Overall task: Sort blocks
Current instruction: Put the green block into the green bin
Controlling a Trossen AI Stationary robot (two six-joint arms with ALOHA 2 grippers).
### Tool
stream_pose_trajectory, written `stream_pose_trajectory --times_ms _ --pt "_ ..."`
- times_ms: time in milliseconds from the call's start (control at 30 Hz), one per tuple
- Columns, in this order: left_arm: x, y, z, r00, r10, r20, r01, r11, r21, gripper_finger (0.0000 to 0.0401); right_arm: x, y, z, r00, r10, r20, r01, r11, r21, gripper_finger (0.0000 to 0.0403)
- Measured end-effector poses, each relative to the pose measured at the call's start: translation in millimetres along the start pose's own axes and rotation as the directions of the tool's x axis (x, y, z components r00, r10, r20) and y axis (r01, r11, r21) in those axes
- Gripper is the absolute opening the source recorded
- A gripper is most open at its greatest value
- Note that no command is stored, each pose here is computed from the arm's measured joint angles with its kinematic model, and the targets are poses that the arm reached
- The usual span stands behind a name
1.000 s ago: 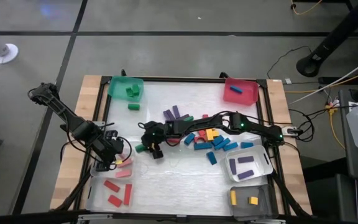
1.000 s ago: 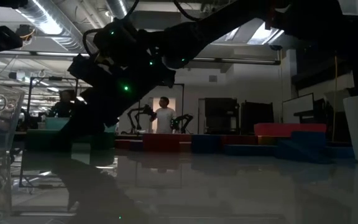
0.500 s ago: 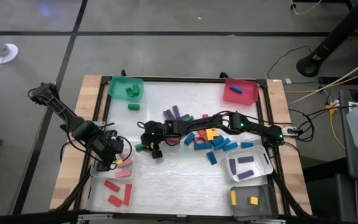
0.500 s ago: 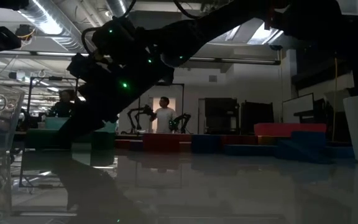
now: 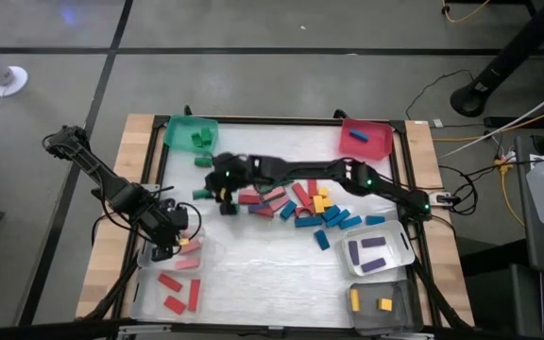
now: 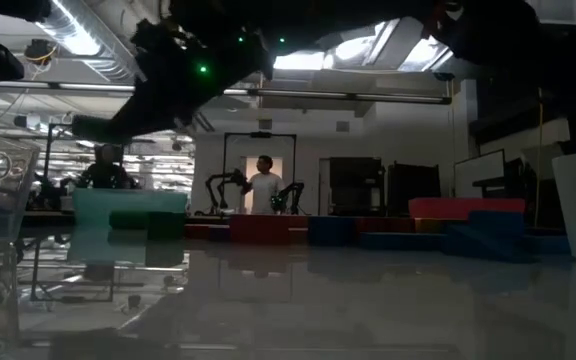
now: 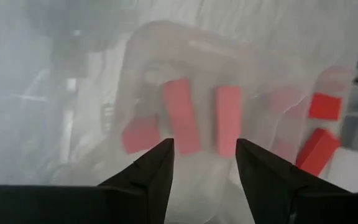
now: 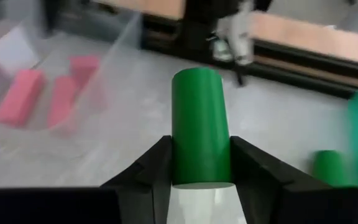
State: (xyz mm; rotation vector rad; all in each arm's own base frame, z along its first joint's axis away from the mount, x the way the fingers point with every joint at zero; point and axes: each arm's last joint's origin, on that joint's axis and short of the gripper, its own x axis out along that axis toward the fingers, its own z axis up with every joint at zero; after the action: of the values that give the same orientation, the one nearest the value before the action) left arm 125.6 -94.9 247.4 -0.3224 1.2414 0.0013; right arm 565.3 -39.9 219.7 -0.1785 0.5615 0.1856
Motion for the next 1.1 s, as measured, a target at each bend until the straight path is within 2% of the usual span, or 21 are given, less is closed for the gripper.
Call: stream_pose_trajectory --times_ms 200,367,600,933,1100 --pt "-1 -8 7 0.994 -0.086 0.073 0.088 0.996 -0.030 0.0162 -15 -50 -9 0.996 -0.086 0.015 0.086 0.995 0.043 0.0139" --pt "-2 -14 12 0.983 -0.140 0.122 0.150 0.985 -0.081 0.0162 -28 -95 -15 0.976 -0.190 0.102 0.184 0.981 0.067 0.0146" --pt "-2 -14 13 0.979 -0.126 0.161 0.158 0.965 -0.208 0.0162 -34 -143 -32 0.927 -0.307 0.215 0.287 0.951 0.119 0.0141" --pt "-3 -13 19 0.957 -0.047 0.287 0.155 0.918 -0.365 0.0162 -2 -152 -65 0.907 -0.323 0.269 0.288 0.944 0.163 0.0146" --pt "-4 -13 21 0.941 -0.025 0.338 0.166 0.903 -0.397 0.0162 2 -153 -71 0.900 -0.350 0.259 0.305 0.931 0.200 0.0146"
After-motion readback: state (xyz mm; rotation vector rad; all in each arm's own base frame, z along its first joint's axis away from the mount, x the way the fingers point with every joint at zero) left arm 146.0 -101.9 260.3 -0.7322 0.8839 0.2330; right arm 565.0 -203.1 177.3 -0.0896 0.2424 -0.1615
